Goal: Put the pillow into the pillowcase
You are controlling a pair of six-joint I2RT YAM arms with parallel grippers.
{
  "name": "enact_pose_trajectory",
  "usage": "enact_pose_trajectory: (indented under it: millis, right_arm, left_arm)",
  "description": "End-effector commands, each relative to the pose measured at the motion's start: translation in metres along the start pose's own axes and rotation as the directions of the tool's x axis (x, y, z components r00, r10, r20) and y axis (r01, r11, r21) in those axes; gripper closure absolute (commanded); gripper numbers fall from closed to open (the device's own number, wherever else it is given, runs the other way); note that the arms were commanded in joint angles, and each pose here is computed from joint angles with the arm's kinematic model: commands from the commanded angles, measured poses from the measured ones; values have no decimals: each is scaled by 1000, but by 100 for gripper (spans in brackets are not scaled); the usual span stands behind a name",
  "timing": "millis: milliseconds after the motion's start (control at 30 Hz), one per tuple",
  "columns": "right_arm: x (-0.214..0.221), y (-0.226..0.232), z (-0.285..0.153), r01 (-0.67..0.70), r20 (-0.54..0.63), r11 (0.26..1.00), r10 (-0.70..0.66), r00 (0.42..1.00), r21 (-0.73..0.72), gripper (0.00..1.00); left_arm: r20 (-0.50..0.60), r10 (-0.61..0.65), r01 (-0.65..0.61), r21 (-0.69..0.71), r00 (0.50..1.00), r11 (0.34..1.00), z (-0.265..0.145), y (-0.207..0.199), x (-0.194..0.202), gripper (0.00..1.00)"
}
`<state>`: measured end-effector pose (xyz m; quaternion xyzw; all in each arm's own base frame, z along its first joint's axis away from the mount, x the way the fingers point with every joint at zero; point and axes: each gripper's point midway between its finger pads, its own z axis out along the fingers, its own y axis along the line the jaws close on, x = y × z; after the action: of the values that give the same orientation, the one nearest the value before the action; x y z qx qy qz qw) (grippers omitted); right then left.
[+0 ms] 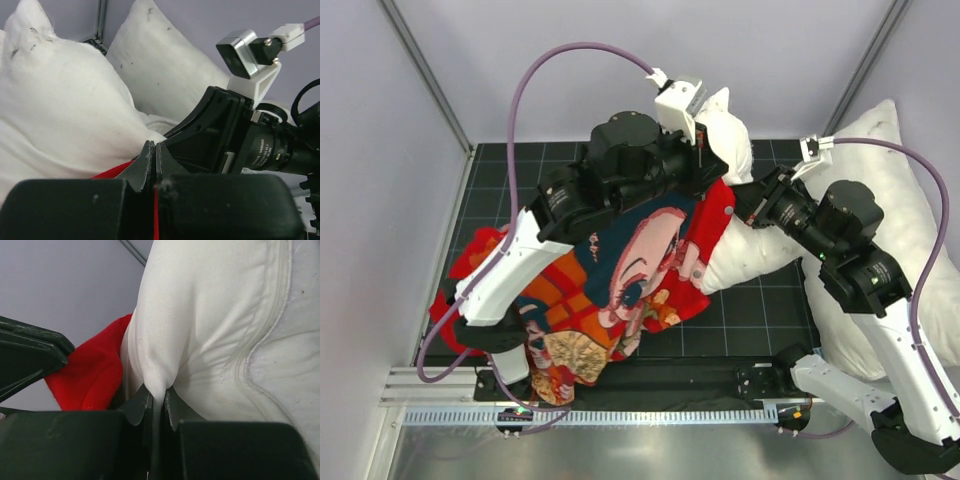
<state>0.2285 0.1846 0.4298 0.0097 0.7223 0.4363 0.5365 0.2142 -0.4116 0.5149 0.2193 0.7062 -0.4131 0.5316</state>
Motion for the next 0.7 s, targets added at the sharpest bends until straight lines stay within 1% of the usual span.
enact_pose_trajectory:
  millis: [0, 33, 100, 133, 167, 200, 233, 267, 300, 333, 367, 400, 433, 467, 533, 567, 600, 633, 667]
  right_arm:
    - [-10, 25, -14, 33, 43, 995, -30, 999, -90, 96]
    - [-13, 28, -17, 49, 52, 994, -44, 998, -95, 96]
    - [-22, 40, -26, 66, 60, 991, -60, 996, -115, 96]
    - [-24, 45, -29, 83, 59, 988, -76, 995, -130, 96]
    - [-24, 54, -34, 92, 46, 981, -85, 995, -169, 96]
    - [-31, 66, -42, 105, 61, 973, -94, 994, -207, 96]
    - [-34, 75, -47, 123, 71, 962, -109, 992, -243, 96]
    - [-44, 92, -54, 154, 116, 940, -124, 985, -305, 96]
    - [-47, 110, -64, 178, 125, 907, -140, 982, -381, 96]
    - [-54, 120, -69, 191, 149, 891, -142, 979, -411, 96]
    - [-61, 129, -73, 206, 164, 881, -148, 975, -427, 96]
    - [-81, 148, -91, 249, 226, 860, -162, 961, -445, 96]
    - [-91, 151, -88, 263, 238, 865, -173, 956, -428, 96]
    - [-107, 161, -104, 308, 287, 859, -199, 937, -410, 96]
    - [-124, 165, -109, 329, 337, 868, -205, 919, -371, 96]
    - [-128, 164, -104, 331, 339, 874, -209, 917, -357, 96]
    - [-140, 172, -115, 362, 383, 866, -221, 897, -347, 96]
    - [-144, 168, -115, 360, 389, 879, -228, 892, -312, 96]
    - [-154, 172, -121, 376, 423, 880, -234, 876, -292, 96]
  left_arm:
    - [298, -110, 54, 192, 948, 980, -53, -38, -99, 100]
    - [293, -108, 63, 161, 950, 985, -51, -24, -96, 100]
    - [311, -116, 81, 125, 943, 989, -64, -8, -102, 100]
    - [347, -125, 88, 120, 930, 989, -86, -4, -114, 100]
    - [343, -118, 95, 83, 932, 992, -87, 9, -107, 100]
    - [351, -111, 93, 67, 930, 993, -95, 14, -107, 100]
    - [391, -114, 95, 68, 913, 993, -123, 16, -117, 100]
    - [368, -110, 105, 33, 923, 994, -118, 26, -101, 100]
    - [377, -115, 122, 4, 919, 993, -123, 34, -98, 100]
    - [382, -126, 140, -8, 915, 990, -129, 39, -92, 100]
    - [412, -167, 183, 2, 896, 983, -148, 42, -94, 100]
    - [393, -179, 210, -36, 902, 977, -137, 54, -74, 100]
    - [391, -197, 233, -44, 899, 972, -136, 58, -68, 99]
    - [374, -227, 256, -28, 899, 966, -130, 57, -60, 99]
    - [343, -240, 254, 3, 908, 967, -119, 49, -57, 99]
    - [306, -252, 262, 7, 918, 965, -97, 46, -49, 100]
    - [296, -266, 252, 84, 917, 964, -96, 28, -60, 100]
    - [285, -273, 248, 121, 919, 961, -86, 20, -64, 100]
    - [243, -284, 254, 148, 928, 956, -58, 13, -56, 100]
